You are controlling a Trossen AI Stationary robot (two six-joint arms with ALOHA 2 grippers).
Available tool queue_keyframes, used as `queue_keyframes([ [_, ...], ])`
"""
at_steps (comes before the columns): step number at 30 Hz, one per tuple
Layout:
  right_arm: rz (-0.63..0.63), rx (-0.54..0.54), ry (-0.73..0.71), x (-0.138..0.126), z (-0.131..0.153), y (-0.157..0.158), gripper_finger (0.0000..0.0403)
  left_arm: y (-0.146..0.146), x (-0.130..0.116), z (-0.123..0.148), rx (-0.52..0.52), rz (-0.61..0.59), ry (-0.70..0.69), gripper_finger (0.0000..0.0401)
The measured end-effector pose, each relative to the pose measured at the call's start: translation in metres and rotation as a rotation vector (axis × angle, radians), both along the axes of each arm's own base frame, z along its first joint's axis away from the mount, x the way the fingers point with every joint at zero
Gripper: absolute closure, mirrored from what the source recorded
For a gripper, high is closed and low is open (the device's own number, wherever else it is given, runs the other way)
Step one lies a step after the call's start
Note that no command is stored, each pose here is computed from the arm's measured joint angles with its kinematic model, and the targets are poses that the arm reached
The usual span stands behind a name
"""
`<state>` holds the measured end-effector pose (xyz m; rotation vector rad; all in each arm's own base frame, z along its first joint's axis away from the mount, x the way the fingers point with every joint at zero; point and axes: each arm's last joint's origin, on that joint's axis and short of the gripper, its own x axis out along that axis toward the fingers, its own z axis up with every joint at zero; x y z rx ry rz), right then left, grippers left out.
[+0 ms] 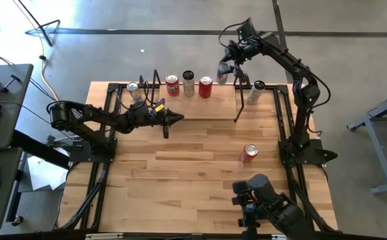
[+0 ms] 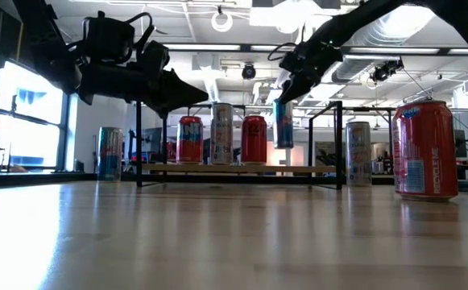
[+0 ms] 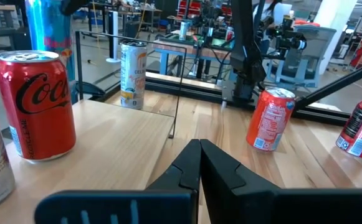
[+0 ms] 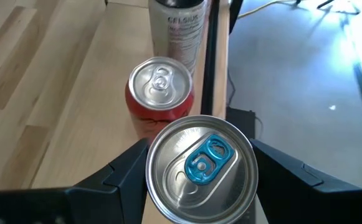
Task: Place canned beverage on shelf
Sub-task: Put the bottom blue soda can on the shelf
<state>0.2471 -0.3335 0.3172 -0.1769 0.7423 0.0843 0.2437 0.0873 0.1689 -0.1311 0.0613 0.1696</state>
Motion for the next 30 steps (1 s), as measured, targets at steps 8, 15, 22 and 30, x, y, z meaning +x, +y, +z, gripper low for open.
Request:
queue_keyframes([
  [8,0.002,0.053,0.034,0.006,-0.021,-0.008,0.0180,0.000,0.000,0.000,0.000,0.000,0.001,0.0401],
  [15,0.014,0.106,0.068,0.008,-0.024,0.000,0.0180,0.000,0.000,0.000,0.000,-0.001,0.001,0.0401],
  [22,0.053,0.162,0.059,0.008,-0.029,0.006,0.0180,0.000,0.000,0.000,0.007,-0.001,0.003,0.0401],
  [30,0.046,0.160,0.032,0.010,-0.046,0.003,0.0180,0.000,0.000,0.000,0.007,-0.002,0.002,0.0401],
])
